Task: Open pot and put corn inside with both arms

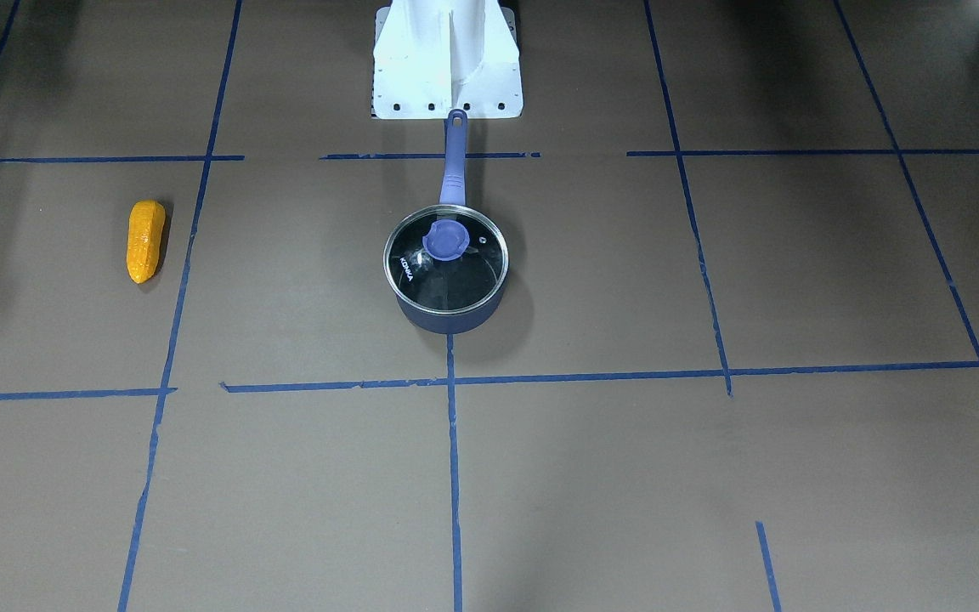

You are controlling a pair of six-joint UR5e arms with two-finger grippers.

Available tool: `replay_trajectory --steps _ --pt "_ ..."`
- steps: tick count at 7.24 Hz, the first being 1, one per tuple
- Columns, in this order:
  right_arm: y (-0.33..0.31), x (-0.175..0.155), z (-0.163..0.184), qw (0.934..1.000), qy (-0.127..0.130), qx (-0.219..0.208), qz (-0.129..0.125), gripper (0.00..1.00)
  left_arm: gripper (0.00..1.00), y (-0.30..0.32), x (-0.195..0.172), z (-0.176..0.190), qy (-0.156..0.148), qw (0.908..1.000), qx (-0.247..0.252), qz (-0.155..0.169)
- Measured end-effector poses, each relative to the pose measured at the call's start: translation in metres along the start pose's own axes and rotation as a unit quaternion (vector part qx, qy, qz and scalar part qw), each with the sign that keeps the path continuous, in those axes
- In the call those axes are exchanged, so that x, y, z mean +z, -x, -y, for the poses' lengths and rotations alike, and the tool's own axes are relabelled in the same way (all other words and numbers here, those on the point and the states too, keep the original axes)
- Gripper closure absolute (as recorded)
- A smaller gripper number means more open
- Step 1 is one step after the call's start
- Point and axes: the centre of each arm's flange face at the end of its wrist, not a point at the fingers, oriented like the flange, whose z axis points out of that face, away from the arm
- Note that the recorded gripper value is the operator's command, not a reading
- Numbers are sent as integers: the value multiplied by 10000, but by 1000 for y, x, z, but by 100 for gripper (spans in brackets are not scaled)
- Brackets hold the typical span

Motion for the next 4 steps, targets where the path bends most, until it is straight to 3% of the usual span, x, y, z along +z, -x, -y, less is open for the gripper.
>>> replay_trajectory --steps 4 --pt "0 0 0 10000 -4 -3 2 0 0 -1 -1 1 -22 10000 -37 -30"
